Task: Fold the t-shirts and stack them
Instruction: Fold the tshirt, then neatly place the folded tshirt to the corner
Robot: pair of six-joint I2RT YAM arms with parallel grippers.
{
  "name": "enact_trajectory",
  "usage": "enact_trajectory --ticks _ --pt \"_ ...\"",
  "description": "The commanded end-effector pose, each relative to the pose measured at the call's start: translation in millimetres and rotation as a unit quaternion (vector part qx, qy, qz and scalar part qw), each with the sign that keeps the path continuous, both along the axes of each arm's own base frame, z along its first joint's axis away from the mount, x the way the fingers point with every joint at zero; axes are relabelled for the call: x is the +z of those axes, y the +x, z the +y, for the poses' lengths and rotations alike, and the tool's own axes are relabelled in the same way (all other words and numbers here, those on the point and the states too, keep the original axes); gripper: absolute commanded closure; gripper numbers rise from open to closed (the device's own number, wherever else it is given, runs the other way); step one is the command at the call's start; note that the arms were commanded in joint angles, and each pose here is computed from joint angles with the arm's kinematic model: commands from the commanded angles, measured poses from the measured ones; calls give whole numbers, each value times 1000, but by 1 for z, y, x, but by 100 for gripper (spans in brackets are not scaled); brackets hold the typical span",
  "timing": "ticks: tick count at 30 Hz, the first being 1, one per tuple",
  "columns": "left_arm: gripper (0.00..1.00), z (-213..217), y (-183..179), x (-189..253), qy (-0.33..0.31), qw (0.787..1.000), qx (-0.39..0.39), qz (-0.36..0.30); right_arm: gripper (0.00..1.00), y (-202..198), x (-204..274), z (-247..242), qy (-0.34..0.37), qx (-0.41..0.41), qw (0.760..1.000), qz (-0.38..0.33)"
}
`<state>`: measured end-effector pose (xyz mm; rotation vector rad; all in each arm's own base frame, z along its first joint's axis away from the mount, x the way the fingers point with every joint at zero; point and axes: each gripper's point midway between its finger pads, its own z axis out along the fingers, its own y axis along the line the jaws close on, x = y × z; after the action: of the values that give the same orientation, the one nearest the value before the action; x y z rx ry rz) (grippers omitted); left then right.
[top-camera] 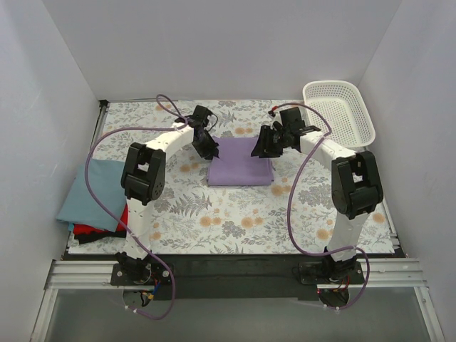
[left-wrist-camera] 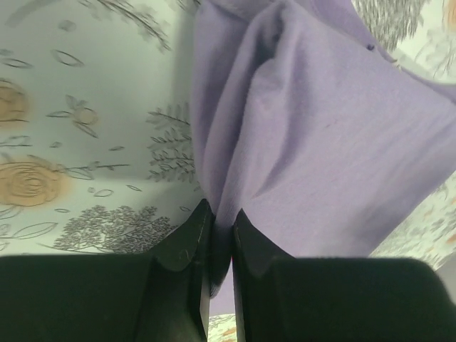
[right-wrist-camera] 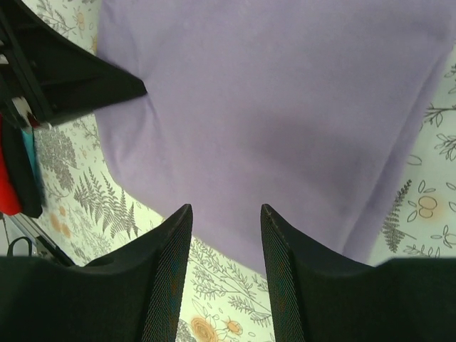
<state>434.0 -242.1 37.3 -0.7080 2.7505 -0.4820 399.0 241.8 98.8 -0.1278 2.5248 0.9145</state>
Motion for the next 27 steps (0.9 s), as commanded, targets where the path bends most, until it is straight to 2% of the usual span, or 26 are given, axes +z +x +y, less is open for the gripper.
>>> enact_trajectory --ticks 1,7,11,13,14,16,18,20,27 --pt "100 37 24 27 23 993 114 -16 50 -3 27 0 12 5 999 -36" --pt "100 74 38 32 30 985 168 -5 50 -14 28 10 -1 12 999 -43" --pt "100 86 28 20 41 980 192 28 48 -26 26 36 -31 23 997 -68" --pt "100 97 23 22 48 972 230 30 48 -34 24 54 -34 40 996 -69" --pt "100 103 9 9 55 968 240 48 48 -37 23 66 -33 53 996 -69" --pt "100 117 2 10 42 960 274 39 48 -40 21 79 -32 65 995 -70" --pt "100 131 6 19 39 953 298 21 48 -43 21 87 -30 72 995 -69" --pt "100 149 4 21 63 943 326 21 48 -43 21 92 -31 75 994 -71" --pt "100 186 8 24 70 922 377 46 48 -53 19 120 -29 100 992 -66"
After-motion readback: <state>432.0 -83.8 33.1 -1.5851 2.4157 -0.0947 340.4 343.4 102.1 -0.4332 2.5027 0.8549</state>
